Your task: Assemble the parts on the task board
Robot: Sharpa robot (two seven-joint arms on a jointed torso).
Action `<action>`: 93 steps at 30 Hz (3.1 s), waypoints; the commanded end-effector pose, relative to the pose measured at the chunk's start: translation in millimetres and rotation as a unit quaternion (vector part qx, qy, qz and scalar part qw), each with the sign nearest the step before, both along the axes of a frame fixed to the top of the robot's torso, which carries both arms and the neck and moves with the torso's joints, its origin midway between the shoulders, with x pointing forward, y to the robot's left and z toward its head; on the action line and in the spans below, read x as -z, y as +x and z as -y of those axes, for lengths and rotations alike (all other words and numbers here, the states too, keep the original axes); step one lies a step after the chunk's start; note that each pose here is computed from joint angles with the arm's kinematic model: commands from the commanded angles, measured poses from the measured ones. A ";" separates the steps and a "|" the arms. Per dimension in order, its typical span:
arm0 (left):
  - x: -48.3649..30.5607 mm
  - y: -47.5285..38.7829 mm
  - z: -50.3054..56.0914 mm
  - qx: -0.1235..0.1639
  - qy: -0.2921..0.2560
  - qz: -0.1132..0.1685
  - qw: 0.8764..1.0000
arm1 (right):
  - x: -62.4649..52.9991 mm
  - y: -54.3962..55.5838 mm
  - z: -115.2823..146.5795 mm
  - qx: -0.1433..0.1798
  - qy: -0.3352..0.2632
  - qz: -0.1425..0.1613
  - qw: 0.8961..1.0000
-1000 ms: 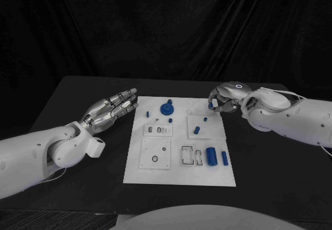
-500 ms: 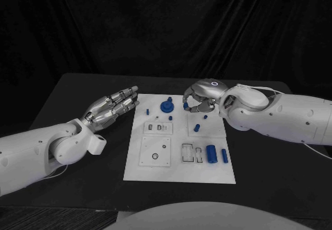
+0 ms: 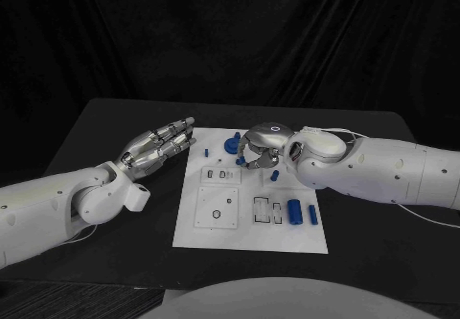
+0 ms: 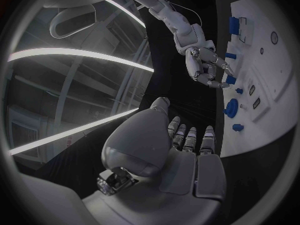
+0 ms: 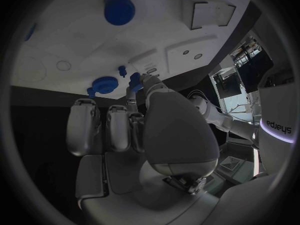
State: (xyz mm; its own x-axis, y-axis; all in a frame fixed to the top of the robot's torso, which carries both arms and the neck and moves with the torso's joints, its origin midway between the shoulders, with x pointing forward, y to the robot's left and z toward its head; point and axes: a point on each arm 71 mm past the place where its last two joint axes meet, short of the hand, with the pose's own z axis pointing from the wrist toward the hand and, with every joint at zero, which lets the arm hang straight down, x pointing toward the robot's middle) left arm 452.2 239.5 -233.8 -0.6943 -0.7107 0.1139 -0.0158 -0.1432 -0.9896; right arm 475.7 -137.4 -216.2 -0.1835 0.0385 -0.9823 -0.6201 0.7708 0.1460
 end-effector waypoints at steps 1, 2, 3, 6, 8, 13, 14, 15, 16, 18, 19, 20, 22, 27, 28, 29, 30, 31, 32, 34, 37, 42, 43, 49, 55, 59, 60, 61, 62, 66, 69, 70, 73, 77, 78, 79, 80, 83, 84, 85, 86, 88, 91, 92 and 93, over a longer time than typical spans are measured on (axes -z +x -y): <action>-0.8 -0.9 2.5 0.007 -0.007 0.000 1.000 | 6.5 0.0 -3.5 0.007 -0.018 -0.015 1.000; -0.7 -1.0 2.7 0.007 -0.006 0.000 1.000 | 7.6 -0.1 -5.2 0.006 -0.019 -0.017 1.000; -0.7 -0.9 2.9 0.008 -0.006 -0.001 1.000 | 8.6 -0.2 -6.7 0.005 -0.020 -0.019 1.000; -0.6 -0.9 3.5 0.008 -0.006 -0.001 1.000 | 10.8 -0.5 -9.6 0.003 -0.021 -0.021 1.000; -0.5 -1.0 3.9 0.009 -0.006 -0.001 1.000 | 12.2 -0.8 -11.8 0.001 -0.023 -0.024 0.999; -0.5 -1.1 4.5 0.010 -0.006 -0.002 1.000 | 14.0 -1.5 -15.4 -0.002 -0.026 -0.028 0.999; -0.4 -1.3 4.8 0.010 -0.006 -0.003 1.000 | 14.3 -1.7 -16.2 -0.003 -0.026 -0.029 0.999; -0.4 -1.4 5.1 0.011 -0.005 -0.003 1.000 | 14.6 -1.8 -16.9 -0.004 -0.027 -0.030 0.999; -0.4 -1.5 5.5 0.011 -0.006 -0.003 1.000 | 14.8 -1.8 -17.6 -0.005 -0.027 -0.030 0.999; -0.4 -1.5 6.2 0.012 -0.006 -0.004 1.000 | 15.2 -2.0 -18.8 -0.006 -0.028 -0.031 0.999; -0.4 -1.5 6.5 0.013 -0.006 -0.004 1.000 | 15.3 -2.1 -19.3 -0.006 -0.029 -0.032 0.999; -0.3 -1.5 6.7 0.013 -0.006 -0.004 1.000 | 15.4 -2.2 -19.8 -0.006 -0.029 -0.032 0.999; -0.3 -1.4 6.9 0.013 -0.006 -0.004 1.000 | 15.8 -2.4 -20.6 -0.007 -0.030 -0.034 0.999; -0.2 -1.2 6.9 0.013 -0.006 -0.004 1.000 | 16.6 -2.5 -21.4 -0.007 -0.034 -0.037 0.999; -0.2 -1.2 6.9 0.013 -0.006 -0.004 1.000 | 16.7 -2.5 -21.5 -0.007 -0.034 -0.038 0.999; -0.2 -1.2 7.0 0.014 -0.006 -0.004 1.000 | 16.9 -2.6 -21.7 -0.007 -0.035 -0.038 0.999; -0.2 -1.2 7.1 0.014 -0.006 -0.004 1.000 | 17.1 -2.6 -21.9 -0.007 -0.035 -0.039 0.999; -0.2 -1.2 7.2 0.014 -0.006 -0.004 1.000 | 17.3 -2.6 -22.2 -0.007 -0.036 -0.039 0.999; -0.2 -1.3 7.4 0.014 -0.006 -0.004 1.000 | 17.5 -2.6 -22.5 -0.007 -0.036 -0.040 0.999; -0.2 -1.4 8.0 0.016 -0.007 -0.005 1.000 | 17.9 -2.6 -23.1 -0.008 -0.037 -0.041 0.998; -0.3 -1.7 9.3 0.018 -0.008 -0.005 1.000 | 18.7 -2.5 -23.6 -0.008 -0.039 -0.043 0.998; -0.3 -1.9 10.6 0.020 -0.008 -0.006 1.000 | 20.2 -2.1 -23.7 -0.007 -0.043 -0.046 0.998; -0.3 -1.9 10.6 0.021 -0.008 -0.006 1.000 | 20.3 -2.1 -23.7 -0.007 -0.044 -0.047 0.998; -0.1 -1.7 10.4 0.021 -0.008 -0.007 1.000 | 21.2 -2.0 -23.9 -0.007 -0.047 -0.049 0.998; 0.1 -1.5 10.6 0.021 -0.007 -0.007 1.000 | 21.9 -2.1 -24.0 -0.007 -0.049 -0.052 0.997; 0.2 -1.3 10.7 0.022 -0.007 -0.008 1.000 | 21.9 -2.5 -24.2 -0.009 -0.049 -0.052 0.997; 0.2 -1.2 10.6 0.022 -0.007 -0.008 1.000 | 21.6 -2.7 -24.3 -0.011 -0.047 -0.051 0.998; 0.2 -1.2 10.6 0.021 -0.007 -0.007 1.000 | 21.3 -2.9 -24.4 -0.012 -0.045 -0.049 0.998; 0.3 -1.1 10.5 0.021 -0.007 -0.007 1.000 | 21.1 -3.1 -24.4 -0.013 -0.044 -0.048 0.998; 0.2 -0.9 10.0 0.020 -0.007 -0.007 1.000 | 17.8 -4.3 -23.3 -0.017 -0.027 -0.035 0.999; 0.2 -0.8 9.4 0.016 -0.005 -0.005 1.000 | 12.3 -5.7 -20.9 -0.019 -0.004 -0.015 1.000; 0.2 -0.6 9.3 0.013 -0.004 -0.005 1.000 | 9.6 -6.0 -19.7 -0.020 0.005 -0.006 1.000; -0.3 0.2 9.0 0.000 0.000 0.002 1.000 | -5.9 -6.0 -14.2 -0.024 0.042 0.035 0.998; -3.0 0.9 7.7 -0.024 0.000 0.021 0.999 | -34.6 -6.1 -4.7 -0.033 0.087 0.091 0.992; -4.2 1.1 7.3 -0.033 0.000 0.029 0.999 | -44.5 -5.8 -1.0 -0.033 0.100 0.104 0.989; -4.9 1.2 7.0 -0.037 0.000 0.033 0.999 | -50.5 -5.5 1.3 -0.032 0.109 0.111 0.987; -5.8 1.4 6.7 -0.043 0.000 0.038 0.998 | -58.5 -4.9 4.6 -0.031 0.120 0.119 0.985; -8.7 2.5 6.0 -0.062 0.005 0.057 0.996 | -82.3 -2.8 16.2 -0.022 0.152 0.141 0.978; -9.7 3.0 5.6 -0.067 0.012 0.066 0.995 | -89.3 -2.1 20.3 -0.018 0.161 0.147 0.976; -11.1 3.7 5.4 -0.073 0.024 0.083 0.994 | -97.3 -1.2 25.4 -0.014 0.170 0.155 0.973; -12.6 4.5 5.2 -0.081 0.039 0.101 0.991 | -103.0 -0.4 29.5 -0.010 0.177 0.161 0.971; -17.6 7.1 5.1 -0.107 0.085 0.154 0.979 | -113.0 1.9 38.7 0.000 0.186 0.173 0.967; -25.8 11.1 6.3 -0.132 0.153 0.220 0.954 | -120.8 5.9 49.1 0.011 0.194 0.183 0.964; -29.2 12.8 7.2 -0.137 0.179 0.242 0.944 | -122.9 7.4 52.7 0.013 0.199 0.185 0.962; -33.4 15.4 8.5 -0.141 0.208 0.262 0.932 | -124.7 8.8 56.4 0.014 0.205 0.189 0.960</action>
State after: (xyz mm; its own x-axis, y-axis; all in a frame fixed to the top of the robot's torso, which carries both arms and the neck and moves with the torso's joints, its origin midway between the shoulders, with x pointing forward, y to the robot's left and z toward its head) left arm 465.1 231.5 -210.0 -0.5144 -0.8186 -0.2553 0.2916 0.1130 -0.9498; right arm 484.5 -188.8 -98.3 0.1568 0.3514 -0.9230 -0.6554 0.7362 0.1689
